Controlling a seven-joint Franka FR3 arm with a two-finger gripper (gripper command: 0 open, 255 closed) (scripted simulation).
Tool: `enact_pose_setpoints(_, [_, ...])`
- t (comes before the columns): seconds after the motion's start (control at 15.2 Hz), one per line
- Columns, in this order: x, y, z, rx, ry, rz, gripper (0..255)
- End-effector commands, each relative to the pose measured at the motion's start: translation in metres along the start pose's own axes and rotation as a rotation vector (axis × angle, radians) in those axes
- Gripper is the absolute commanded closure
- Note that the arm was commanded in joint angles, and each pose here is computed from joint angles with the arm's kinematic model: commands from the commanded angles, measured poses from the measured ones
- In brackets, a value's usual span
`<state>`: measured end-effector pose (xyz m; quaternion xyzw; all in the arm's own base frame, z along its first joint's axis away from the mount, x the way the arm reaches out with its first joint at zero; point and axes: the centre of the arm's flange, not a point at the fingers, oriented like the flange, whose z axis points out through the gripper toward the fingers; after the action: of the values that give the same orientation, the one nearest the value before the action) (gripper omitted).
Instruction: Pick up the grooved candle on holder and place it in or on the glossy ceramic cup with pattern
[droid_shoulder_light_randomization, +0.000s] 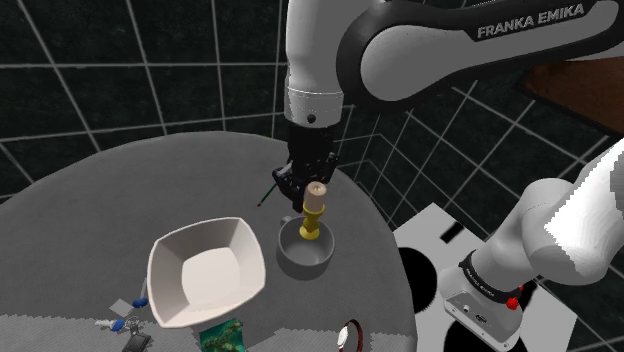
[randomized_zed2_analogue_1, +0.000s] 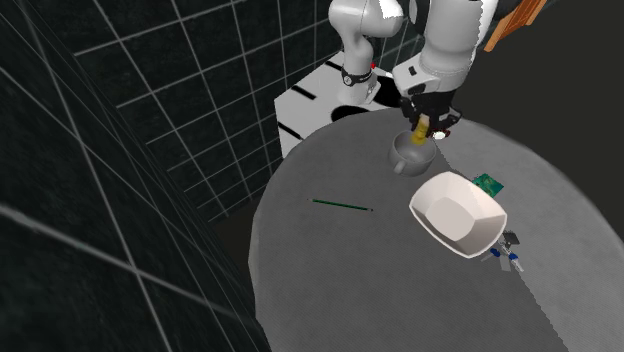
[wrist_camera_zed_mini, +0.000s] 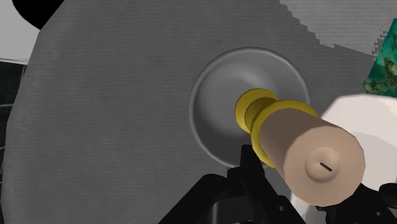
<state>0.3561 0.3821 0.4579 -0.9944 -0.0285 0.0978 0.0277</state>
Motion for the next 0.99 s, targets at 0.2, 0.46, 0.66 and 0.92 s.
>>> enact_pose_setpoints(0.2, [0.0027, 0.0013, 0.0201, 0.000, 0.000, 0.000, 255])
enact_pose_setpoints(0.46, [0.0027, 0.0013, 0.0201, 0.000, 0.000, 0.000, 255])
enact_pose_setpoints(0.66, [0.0027, 0.0013, 0.0201, 0.000, 0.000, 0.000, 0])
enact_pose_setpoints(0.92, [0.0027, 0.0013, 0.0201, 0.000, 0.000, 0.000, 0])
